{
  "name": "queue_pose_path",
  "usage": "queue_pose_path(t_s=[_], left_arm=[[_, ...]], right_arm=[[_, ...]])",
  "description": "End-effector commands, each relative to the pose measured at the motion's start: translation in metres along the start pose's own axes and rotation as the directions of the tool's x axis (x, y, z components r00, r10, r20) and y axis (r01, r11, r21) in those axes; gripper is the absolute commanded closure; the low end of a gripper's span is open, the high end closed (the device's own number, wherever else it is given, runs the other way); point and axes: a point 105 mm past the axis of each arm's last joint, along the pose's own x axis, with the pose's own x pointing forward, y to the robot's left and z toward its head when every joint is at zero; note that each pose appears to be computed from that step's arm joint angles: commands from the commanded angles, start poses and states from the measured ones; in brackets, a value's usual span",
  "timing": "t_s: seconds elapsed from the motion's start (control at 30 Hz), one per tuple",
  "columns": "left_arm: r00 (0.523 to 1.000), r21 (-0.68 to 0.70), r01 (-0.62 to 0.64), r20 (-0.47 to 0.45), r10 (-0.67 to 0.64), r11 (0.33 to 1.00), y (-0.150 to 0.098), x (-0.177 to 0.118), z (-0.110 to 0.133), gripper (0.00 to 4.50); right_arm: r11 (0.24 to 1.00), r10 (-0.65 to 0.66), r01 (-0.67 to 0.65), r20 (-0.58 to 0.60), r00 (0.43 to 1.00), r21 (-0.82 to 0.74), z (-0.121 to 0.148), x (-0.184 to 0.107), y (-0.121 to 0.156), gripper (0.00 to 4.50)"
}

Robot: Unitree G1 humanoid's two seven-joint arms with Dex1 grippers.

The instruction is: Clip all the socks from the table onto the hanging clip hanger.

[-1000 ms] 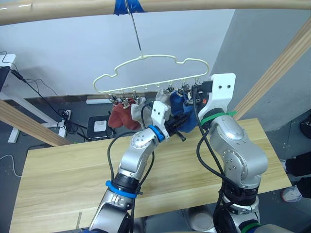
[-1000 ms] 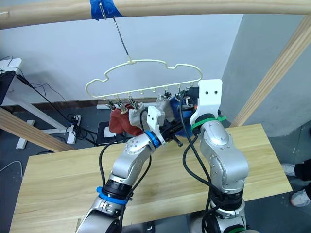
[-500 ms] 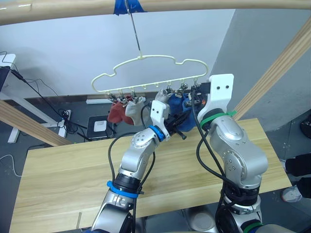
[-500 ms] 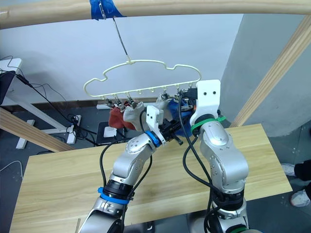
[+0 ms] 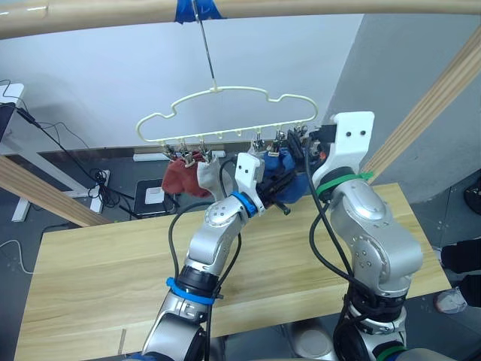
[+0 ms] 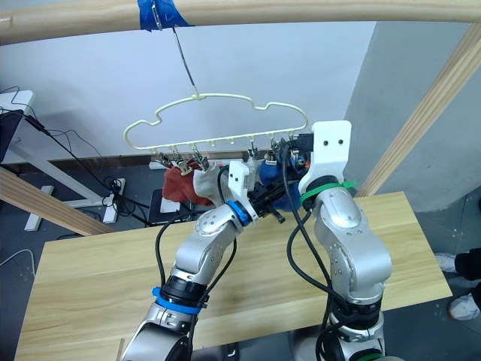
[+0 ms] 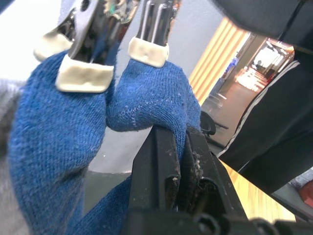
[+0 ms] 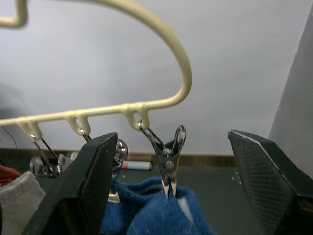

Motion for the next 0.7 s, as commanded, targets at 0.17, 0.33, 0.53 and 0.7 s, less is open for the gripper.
queue_pose_path(t_s=[0.17, 0.33, 0.53, 0.7], left_arm=[[0.992, 0.136, 0.122, -0.031, -0.119, 0.983, -0.016, -0.008, 0.000, 2.80], [0.976, 0.183, 0.204, -0.119, -0.184, 0.962, -0.020, -0.032, -0.018, 1.29], [0.956, 0.218, 0.241, -0.220, -0.193, 0.946, -0.010, -0.076, -0.032, 0.03], [0.947, 0.226, 0.231, -0.275, -0.166, 0.946, -0.002, -0.115, -0.030, 0.00]], right_arm=[[0.994, 0.106, -0.104, 0.057, 0.993, -0.043, 0.013, -0.026, -0.002, 0.65], [0.976, 0.183, -0.181, 0.006, 0.983, -0.117, 0.005, -0.041, -0.010, 0.65], [0.951, 0.238, -0.251, -0.094, 0.967, -0.179, -0.012, -0.054, -0.027, 0.65], [0.903, 0.343, -0.374, -0.168, 0.924, -0.212, -0.022, -0.064, -0.028, 0.05]])
